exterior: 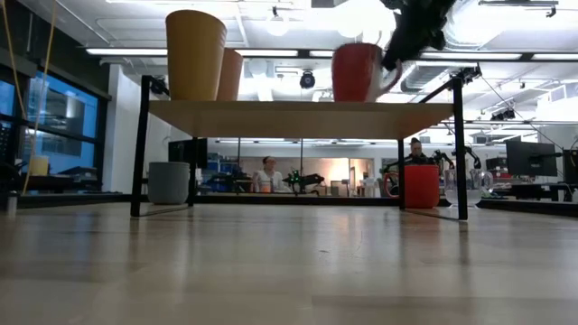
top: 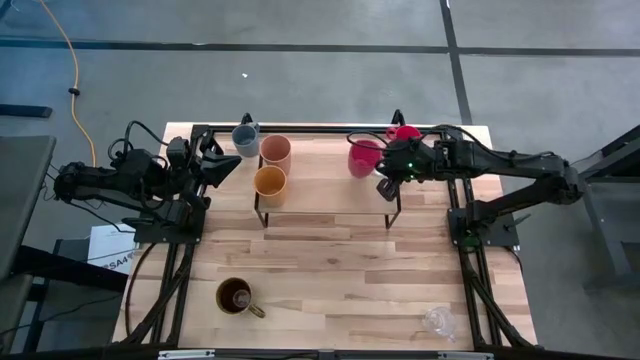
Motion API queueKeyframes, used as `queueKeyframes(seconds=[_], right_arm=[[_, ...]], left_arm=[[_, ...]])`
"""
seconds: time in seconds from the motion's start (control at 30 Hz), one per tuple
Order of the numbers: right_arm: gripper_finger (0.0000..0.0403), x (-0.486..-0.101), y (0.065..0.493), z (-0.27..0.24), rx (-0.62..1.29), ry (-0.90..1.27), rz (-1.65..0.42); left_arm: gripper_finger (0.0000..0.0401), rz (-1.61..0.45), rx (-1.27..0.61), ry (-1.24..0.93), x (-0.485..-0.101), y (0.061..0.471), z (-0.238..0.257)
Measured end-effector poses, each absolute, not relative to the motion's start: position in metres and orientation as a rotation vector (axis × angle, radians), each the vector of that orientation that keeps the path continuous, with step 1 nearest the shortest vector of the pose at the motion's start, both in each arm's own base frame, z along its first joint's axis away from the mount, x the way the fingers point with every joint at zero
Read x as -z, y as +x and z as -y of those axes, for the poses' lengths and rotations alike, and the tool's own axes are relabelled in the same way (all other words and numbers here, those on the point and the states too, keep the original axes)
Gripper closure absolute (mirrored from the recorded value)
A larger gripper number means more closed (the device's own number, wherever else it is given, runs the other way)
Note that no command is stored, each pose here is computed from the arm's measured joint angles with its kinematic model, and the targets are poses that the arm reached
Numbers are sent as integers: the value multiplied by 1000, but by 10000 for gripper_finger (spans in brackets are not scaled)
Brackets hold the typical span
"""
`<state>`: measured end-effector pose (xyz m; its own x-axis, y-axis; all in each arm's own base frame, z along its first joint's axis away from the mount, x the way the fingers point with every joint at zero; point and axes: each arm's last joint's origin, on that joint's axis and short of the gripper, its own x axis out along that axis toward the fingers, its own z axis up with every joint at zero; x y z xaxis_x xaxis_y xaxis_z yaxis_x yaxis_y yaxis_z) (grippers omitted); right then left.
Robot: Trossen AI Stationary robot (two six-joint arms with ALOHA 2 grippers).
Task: Stack small to large cups/mugs on shelf
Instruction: Put the pink mug on the shelf
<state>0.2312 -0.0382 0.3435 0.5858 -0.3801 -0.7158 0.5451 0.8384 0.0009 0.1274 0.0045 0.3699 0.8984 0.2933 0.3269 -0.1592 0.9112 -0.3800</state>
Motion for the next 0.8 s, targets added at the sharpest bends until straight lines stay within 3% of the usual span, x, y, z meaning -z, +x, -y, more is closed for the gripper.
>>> queueKeyframes(seconds=[0.2,0.8], right_arm=[[378,-370,245,49,437,198,-602],[378,-350,348,86,194,17,-786]], left_arm=[[398,389,-239,-354,-370,127,-5],[398,390,-239,-354,-370,127,-4]])
